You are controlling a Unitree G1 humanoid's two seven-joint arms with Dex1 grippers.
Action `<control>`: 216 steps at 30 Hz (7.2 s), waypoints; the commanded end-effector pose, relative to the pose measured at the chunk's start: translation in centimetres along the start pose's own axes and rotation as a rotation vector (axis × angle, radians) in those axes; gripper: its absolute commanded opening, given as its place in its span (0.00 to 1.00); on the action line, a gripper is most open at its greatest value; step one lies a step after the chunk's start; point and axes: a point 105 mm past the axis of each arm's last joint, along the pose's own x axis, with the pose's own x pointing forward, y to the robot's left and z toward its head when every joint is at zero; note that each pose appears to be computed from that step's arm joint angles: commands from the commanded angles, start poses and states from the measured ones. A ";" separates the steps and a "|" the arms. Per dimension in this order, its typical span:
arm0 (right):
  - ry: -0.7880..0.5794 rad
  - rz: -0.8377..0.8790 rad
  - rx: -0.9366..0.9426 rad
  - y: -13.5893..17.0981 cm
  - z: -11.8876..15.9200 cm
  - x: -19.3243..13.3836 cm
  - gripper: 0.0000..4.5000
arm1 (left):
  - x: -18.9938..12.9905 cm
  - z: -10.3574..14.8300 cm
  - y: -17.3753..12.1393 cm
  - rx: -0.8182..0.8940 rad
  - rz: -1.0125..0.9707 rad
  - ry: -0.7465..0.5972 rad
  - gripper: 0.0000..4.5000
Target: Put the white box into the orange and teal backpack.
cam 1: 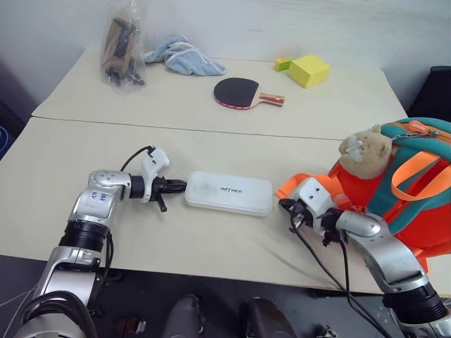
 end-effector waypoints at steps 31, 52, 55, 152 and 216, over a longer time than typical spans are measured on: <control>0.007 -0.041 -0.089 -0.9 -0.1 0.9 0.00 | 6.8 -0.5 -6.0 -0.726 -0.404 0.224 0.99; 0.031 -0.051 -0.085 0.1 -1.6 0.2 0.00 | 5.7 4.8 -5.6 -0.807 -0.497 -0.017 0.33; 0.031 -0.057 -0.085 0.1 -1.7 0.0 0.00 | 4.4 6.6 -5.3 -0.867 -0.538 -0.106 0.27; -0.366 0.465 0.514 1.0 8.1 -20.2 0.01 | -4.3 19.3 -6.9 0.291 -0.703 -0.426 0.27; -0.323 0.454 0.460 2.0 8.0 -16.5 0.01 | 2.6 17.6 -13.1 0.690 -0.950 -0.108 0.27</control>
